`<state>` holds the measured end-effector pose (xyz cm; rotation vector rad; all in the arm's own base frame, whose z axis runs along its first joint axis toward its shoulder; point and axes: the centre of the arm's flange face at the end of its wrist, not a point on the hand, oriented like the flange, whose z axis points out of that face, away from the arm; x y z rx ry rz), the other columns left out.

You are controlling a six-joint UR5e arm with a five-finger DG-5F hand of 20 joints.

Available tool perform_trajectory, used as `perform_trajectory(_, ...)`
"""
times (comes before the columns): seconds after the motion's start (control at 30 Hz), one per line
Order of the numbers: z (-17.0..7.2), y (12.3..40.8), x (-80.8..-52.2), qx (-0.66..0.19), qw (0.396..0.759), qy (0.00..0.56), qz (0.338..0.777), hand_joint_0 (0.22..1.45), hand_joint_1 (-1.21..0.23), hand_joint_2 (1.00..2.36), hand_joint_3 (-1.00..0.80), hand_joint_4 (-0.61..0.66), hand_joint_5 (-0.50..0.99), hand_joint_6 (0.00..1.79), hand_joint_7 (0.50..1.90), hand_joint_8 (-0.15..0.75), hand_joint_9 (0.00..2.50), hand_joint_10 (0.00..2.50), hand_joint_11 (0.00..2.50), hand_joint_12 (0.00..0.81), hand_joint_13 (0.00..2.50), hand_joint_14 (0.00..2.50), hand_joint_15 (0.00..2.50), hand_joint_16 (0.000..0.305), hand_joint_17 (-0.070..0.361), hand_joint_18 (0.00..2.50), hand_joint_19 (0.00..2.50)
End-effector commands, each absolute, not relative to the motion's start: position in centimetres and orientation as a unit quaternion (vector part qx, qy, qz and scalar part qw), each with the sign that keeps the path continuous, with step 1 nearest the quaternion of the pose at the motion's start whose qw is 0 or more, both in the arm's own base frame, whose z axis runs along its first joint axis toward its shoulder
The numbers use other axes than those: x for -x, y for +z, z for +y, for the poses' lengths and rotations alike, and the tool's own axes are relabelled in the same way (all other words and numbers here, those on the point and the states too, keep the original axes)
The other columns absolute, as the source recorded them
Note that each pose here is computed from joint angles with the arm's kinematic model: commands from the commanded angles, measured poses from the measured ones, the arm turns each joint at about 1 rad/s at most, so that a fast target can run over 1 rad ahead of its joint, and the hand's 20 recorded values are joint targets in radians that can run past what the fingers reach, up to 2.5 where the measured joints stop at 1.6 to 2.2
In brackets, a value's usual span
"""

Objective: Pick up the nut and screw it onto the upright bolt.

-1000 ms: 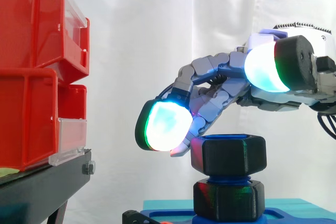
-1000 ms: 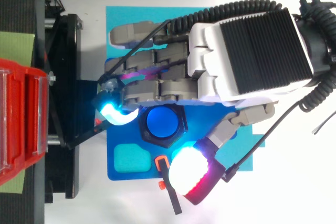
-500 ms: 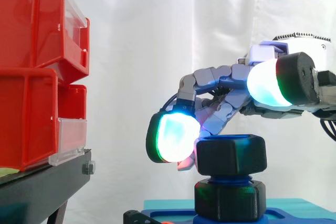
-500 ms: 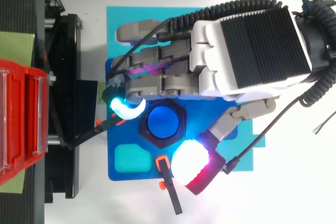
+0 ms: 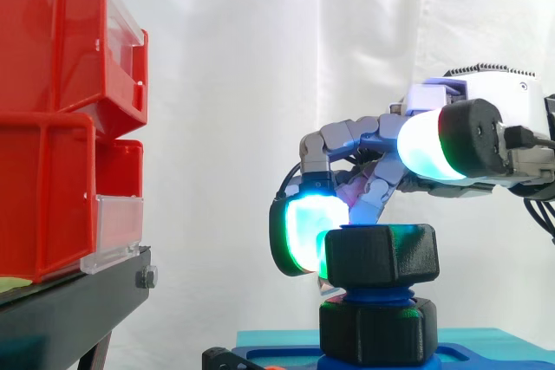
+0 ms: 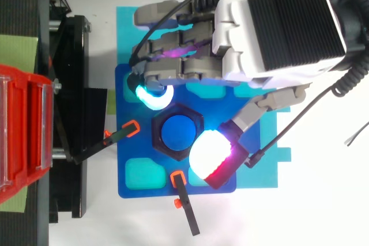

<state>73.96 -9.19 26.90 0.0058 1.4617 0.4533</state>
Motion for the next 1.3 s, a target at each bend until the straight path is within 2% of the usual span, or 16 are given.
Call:
perform_trajectory(0.0,-9.5,26.8,-73.9,-0.003,0.723,0.204,0.661,0.52,-0.17,1.00,-0.50,0.15,0.02,0.61,1.26,0.268,1.00,0.00,0.00,0.218,0.68,0.00,0.00,0.018,0.041,0.30,0.00)
perform_trajectory(0.17,-10.1,27.1,-73.9,-0.005,0.725,0.202,0.659,0.52,-0.16,1.00,-0.50,0.15,0.02,0.63,1.22,0.264,1.06,0.00,0.00,0.208,0.72,0.00,0.00,0.017,0.038,0.34,0.00)
perform_trajectory(0.2,-10.1,27.1,-73.9,-0.005,0.725,0.202,0.659,0.52,-0.16,1.00,-0.50,0.15,0.02,0.61,1.25,0.269,1.06,0.00,0.00,0.209,0.72,0.00,0.00,0.017,0.038,0.34,0.00)
perform_trajectory(0.27,-10.0,27.1,-73.9,-0.004,0.725,0.202,0.658,0.52,-0.16,1.00,-0.50,0.17,0.02,0.50,1.44,0.269,1.04,0.00,0.00,0.213,0.70,0.00,0.00,0.018,0.040,0.33,0.00)
perform_trajectory(0.37,-10.1,27.5,-74.1,-0.001,0.732,0.203,0.651,0.51,-0.15,1.00,-0.50,0.16,-0.02,0.50,1.26,0.269,0.99,0.00,0.00,0.227,0.67,0.00,0.00,0.020,0.045,0.30,0.00)
perform_trajectory(0.47,-10.0,27.8,-74.3,0.003,0.739,0.205,0.642,0.51,-0.15,1.00,-0.50,0.20,-0.04,0.50,1.13,0.267,0.96,0.00,0.00,0.233,0.66,0.00,0.00,0.021,0.047,0.29,0.00)
perform_trajectory(0.53,-9.8,27.9,-74.4,0.006,0.742,0.206,0.638,0.51,-0.15,1.00,-0.50,0.25,-0.07,0.50,0.96,0.262,0.93,0.00,0.00,0.243,0.63,0.00,0.00,0.022,0.050,0.27,0.00)
perform_trajectory(0.77,-9.0,28.0,-74.7,0.012,0.745,0.211,0.632,0.49,-0.14,1.00,-0.50,0.21,-0.11,0.50,0.73,0.240,0.80,0.00,0.00,0.259,0.56,0.00,0.00,0.026,0.059,0.19,0.00)
perform_trajectory(0.9,-8.0,27.9,-74.8,0.014,0.743,0.214,0.634,0.49,-0.13,1.00,-0.50,0.21,-0.12,0.50,0.68,0.230,0.72,0.00,0.00,0.271,0.47,0.00,0.00,0.028,0.063,0.10,0.00)
perform_trajectory(0.93,-7.8,27.9,-74.8,0.015,0.743,0.215,0.634,0.48,-0.13,1.00,-0.50,0.21,-0.12,0.50,0.67,0.222,0.66,0.00,0.00,0.286,0.34,0.00,0.00,0.030,0.066,0.00,0.00)
perform_trajectory(1.1,-6.9,27.9,-74.9,0.017,0.741,0.217,0.635,0.47,-0.10,1.00,-0.50,0.20,-0.12,0.50,0.68,0.194,0.39,0.00,0.00,0.320,0.02,0.00,0.00,0.038,0.085,0.00,0.00)
perform_trajectory(1.27,-6.4,27.8,-74.9,0.016,0.739,0.217,0.637,0.46,-0.07,1.00,-0.50,0.19,-0.10,0.50,0.70,0.160,0.17,0.00,0.00,0.326,0.00,0.00,0.00,0.041,0.091,0.00,0.00)
